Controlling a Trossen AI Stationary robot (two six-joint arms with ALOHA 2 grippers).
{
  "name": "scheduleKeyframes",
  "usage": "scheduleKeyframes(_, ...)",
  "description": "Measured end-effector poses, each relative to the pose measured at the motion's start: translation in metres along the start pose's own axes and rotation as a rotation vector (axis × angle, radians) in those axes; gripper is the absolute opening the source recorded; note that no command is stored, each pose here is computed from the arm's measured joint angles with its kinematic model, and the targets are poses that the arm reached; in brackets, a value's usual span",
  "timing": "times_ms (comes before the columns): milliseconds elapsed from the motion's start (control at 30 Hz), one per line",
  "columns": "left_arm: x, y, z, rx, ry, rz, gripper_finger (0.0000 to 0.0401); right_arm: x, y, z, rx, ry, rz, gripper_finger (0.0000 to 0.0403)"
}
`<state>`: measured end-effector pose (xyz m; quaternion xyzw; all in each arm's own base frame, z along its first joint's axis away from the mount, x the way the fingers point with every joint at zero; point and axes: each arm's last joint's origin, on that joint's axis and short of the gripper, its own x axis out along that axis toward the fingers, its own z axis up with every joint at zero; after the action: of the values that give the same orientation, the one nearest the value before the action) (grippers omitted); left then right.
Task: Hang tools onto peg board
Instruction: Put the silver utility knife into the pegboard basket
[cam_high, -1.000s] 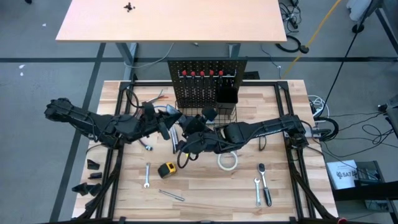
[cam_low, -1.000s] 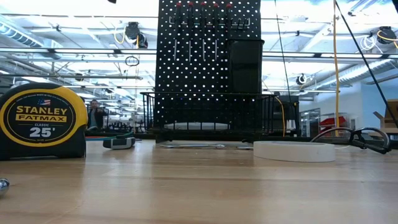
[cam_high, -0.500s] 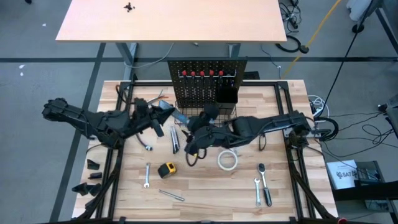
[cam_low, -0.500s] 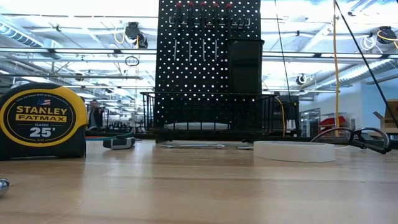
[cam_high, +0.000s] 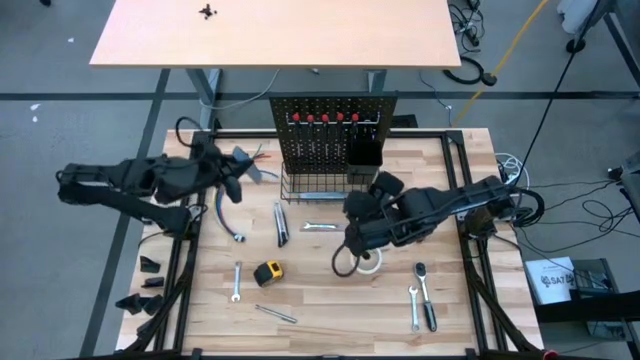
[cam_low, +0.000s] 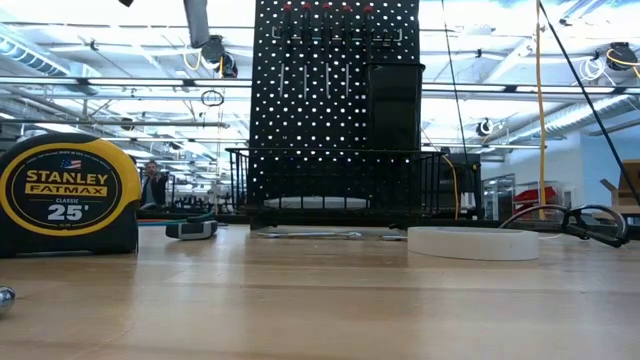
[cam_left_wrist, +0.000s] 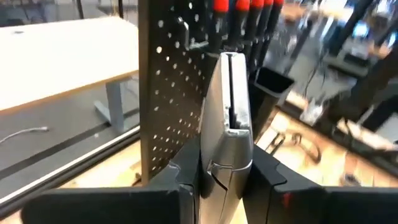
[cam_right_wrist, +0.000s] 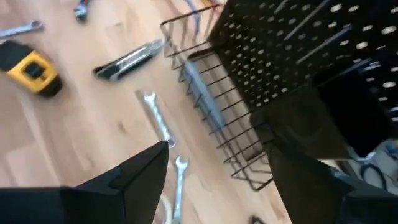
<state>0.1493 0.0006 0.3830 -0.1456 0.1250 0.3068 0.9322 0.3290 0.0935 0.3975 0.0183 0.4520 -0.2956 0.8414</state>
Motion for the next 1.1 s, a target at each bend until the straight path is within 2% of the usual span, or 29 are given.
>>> scheduleKeyframes(267, 0.030, -0.013, 0.023, 0.179, 0.242, -0.051, 0.0066, 0.015, -0.003, -0.032, -0.035, 0.147, 0.066, 0.0270)
scheduleKeyframes(367, 0.049, -0.023, 0.027, 0.260, 0.342, -0.072, 0.0066, 0.026, -0.004, -0.050, 0.002, 0.156, 0.158, 0.0270)
scheduleKeyframes(567, 0.092, -0.047, 0.027, 0.385, 0.490, -0.158, 0.0066, 0.054, -0.004, -0.082, 0.126, 0.057, 0.380, 0.0270)
scheduleKeyframes(833, 0.144, -0.076, 0.019, 0.538, 0.587, -0.182, 0.0066, 0.087, -0.003, -0.118, 0.249, -0.003, 0.445, 0.0270)
scheduleKeyframes(1100, 0.185, -0.090, -0.001, 0.688, 0.642, -0.119, 0.0066, 0.108, 0.006, -0.131, 0.308, -0.078, 0.544, 0.0270)
